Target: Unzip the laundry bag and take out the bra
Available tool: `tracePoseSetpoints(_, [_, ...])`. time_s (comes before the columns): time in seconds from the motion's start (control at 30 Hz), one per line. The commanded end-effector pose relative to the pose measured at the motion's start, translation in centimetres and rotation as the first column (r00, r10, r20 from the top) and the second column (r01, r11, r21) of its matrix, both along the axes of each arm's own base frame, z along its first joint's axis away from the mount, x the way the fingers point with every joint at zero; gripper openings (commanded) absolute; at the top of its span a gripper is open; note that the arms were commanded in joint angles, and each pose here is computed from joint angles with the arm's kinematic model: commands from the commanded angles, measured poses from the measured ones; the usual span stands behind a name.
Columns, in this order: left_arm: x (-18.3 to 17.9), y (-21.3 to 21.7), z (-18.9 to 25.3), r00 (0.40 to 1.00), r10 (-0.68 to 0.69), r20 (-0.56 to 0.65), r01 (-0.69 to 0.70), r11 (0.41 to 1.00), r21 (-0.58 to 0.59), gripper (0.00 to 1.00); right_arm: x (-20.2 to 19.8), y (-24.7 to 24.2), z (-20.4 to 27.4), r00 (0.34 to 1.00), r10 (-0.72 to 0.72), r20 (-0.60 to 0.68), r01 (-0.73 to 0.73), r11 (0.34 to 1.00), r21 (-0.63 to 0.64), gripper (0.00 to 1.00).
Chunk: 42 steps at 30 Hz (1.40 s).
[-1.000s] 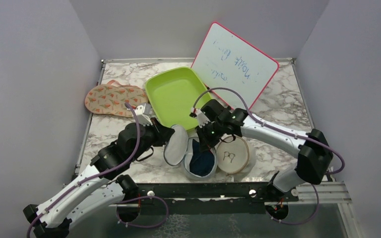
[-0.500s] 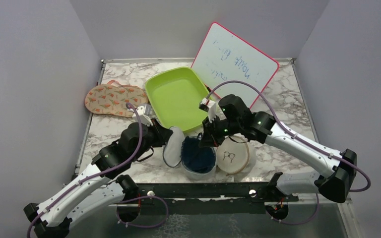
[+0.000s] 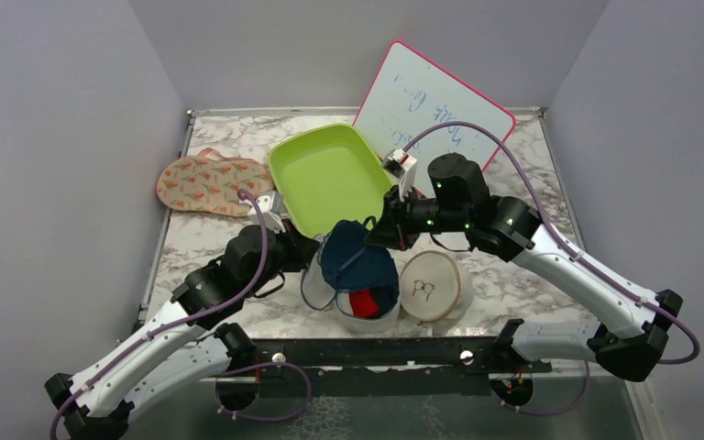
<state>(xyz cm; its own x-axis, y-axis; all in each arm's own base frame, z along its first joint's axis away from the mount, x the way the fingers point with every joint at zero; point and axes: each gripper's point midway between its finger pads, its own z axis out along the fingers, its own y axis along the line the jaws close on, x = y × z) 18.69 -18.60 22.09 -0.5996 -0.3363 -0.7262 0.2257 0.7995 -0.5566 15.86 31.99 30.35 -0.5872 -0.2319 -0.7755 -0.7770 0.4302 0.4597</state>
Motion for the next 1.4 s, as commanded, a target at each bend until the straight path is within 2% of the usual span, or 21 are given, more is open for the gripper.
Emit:
tracePoseSetpoints(0.0, [-0.1, -0.3, 1.8, 0.999, -0.023, 0.037, 0.024, 0.999, -0.027, 0.00, 0.3, 0.4, 3.1, 0.999, -0.032, 0.023, 0.030, 0.997, 0.071, 0.01])
tracePoseSetpoints(0.3, [-0.1, -0.3, 1.3, 0.999, -0.028, 0.033, 0.029, 0.999, -0.018, 0.00, 1.6, -0.1, 11.6, 0.980, -0.102, 0.172, 0.069, 0.979, 0.192, 0.01])
tracePoseSetpoints(0.67, [-0.5, -0.2, 0.9, 0.999, -0.026, 0.025, 0.027, 0.999, -0.041, 0.00, 9.9, 3.0, 16.3, 0.885, -0.344, 0.314, 0.259, 0.924, 0.282, 0.01])
tracePoseSetpoints(0.87, [-0.8, -0.2, 1.1, 0.999, -0.035, 0.029, 0.037, 0.998, -0.056, 0.00, 15.8, 6.8, 13.7, 0.829, -0.424, 0.365, 0.338, 0.900, 0.276, 0.01])
tracePoseSetpoints(1.03, [-0.8, -0.2, 1.2, 0.999, -0.039, 0.033, 0.041, 0.998, -0.053, 0.00, 20.2, 9.5, 10.3, 0.819, -0.453, 0.352, 0.368, 0.886, 0.282, 0.01])
tracePoseSetpoints(1.2, [-0.9, -0.1, 1.3, 0.999, -0.035, 0.036, 0.037, 0.997, -0.061, 0.00, 24.7, 11.6, 6.9, 0.844, -0.449, 0.294, 0.360, 0.879, 0.312, 0.01])
tracePoseSetpoints(1.37, [-0.9, 0.0, 1.5, 0.999, -0.032, 0.042, 0.035, 0.997, -0.071, 0.00, 28.2, 12.8, 1.3, 0.881, -0.399, 0.252, 0.348, 0.910, 0.224, 0.01])
